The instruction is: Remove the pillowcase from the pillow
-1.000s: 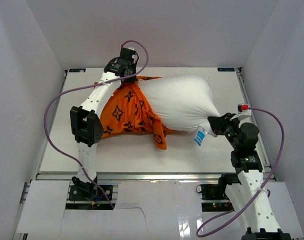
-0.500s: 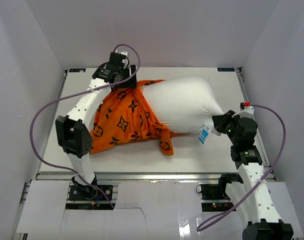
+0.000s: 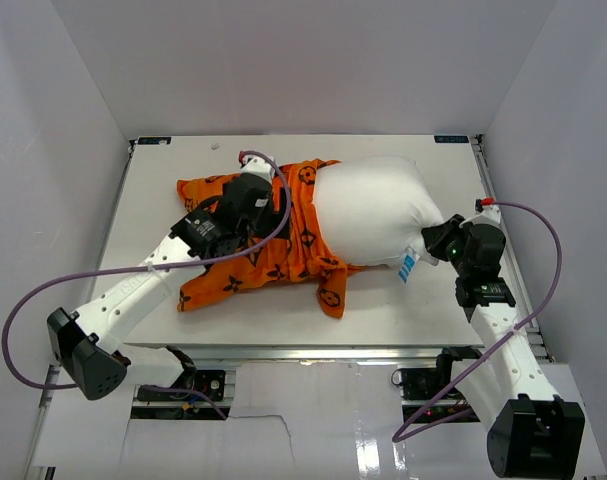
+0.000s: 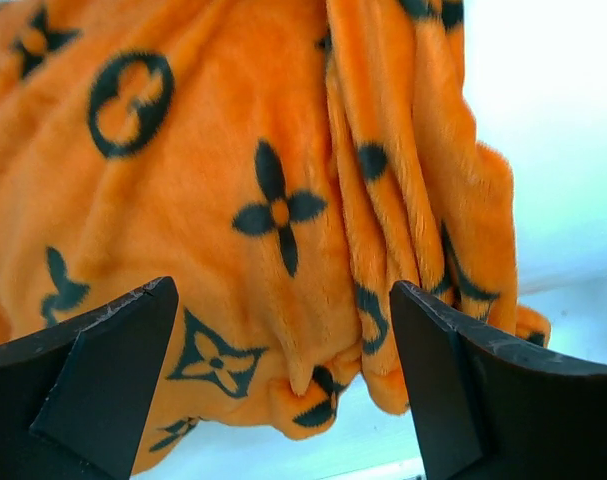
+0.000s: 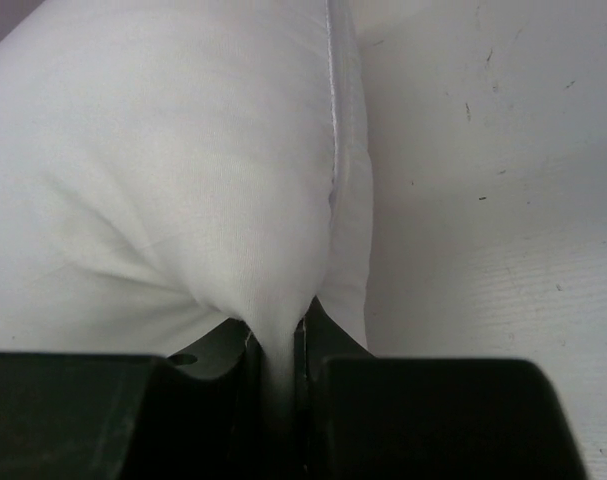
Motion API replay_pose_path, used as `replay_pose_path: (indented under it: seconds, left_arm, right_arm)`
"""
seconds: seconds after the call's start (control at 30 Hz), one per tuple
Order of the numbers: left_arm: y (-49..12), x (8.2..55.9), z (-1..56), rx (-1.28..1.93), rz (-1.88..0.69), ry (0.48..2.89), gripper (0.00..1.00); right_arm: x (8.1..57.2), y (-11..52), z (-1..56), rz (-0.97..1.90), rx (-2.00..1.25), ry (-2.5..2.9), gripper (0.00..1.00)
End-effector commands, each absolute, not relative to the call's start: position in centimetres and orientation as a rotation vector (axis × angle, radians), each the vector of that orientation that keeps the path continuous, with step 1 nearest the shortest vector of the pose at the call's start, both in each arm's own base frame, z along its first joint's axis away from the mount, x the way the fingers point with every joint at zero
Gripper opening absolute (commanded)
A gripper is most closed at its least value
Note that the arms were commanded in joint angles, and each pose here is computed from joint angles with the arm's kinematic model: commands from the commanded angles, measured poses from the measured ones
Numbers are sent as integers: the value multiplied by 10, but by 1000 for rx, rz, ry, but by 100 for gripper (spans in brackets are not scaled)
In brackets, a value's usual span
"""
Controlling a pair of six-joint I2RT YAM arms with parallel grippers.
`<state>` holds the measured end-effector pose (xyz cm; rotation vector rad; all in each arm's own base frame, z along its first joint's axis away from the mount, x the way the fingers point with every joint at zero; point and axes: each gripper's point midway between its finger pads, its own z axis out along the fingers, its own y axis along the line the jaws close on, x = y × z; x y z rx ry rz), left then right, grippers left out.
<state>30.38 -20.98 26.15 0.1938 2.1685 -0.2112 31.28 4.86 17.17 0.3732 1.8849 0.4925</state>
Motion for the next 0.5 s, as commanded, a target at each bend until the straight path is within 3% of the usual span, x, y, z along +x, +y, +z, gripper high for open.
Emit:
replay_pose_path:
  seconds: [0.0, 0.17, 0.33, 0.37, 0.4, 0.47]
  left_arm:
    - [-232, 288, 246, 212, -367, 2171, 98]
    - [-266, 268, 203, 251, -489, 2229, 98]
    - [-265, 269, 160, 202, -350, 2299, 91]
    - [-263, 270, 152, 185, -321, 2313, 87]
    - [-259, 271, 145, 172, -292, 2323, 67]
    - [-246, 278, 128, 119, -163, 2338, 37]
  right_arm:
    - [322, 41, 190, 471, 381, 1796, 8]
    - [319, 46, 190, 506, 378, 1795, 8]
    - [321, 46, 201, 510, 375, 1788, 8]
    - [323, 49, 208, 522, 364, 1775, 8]
    - [324, 50, 213, 530, 363, 1770, 8]
    - [331, 52, 223, 545, 356, 1763, 8]
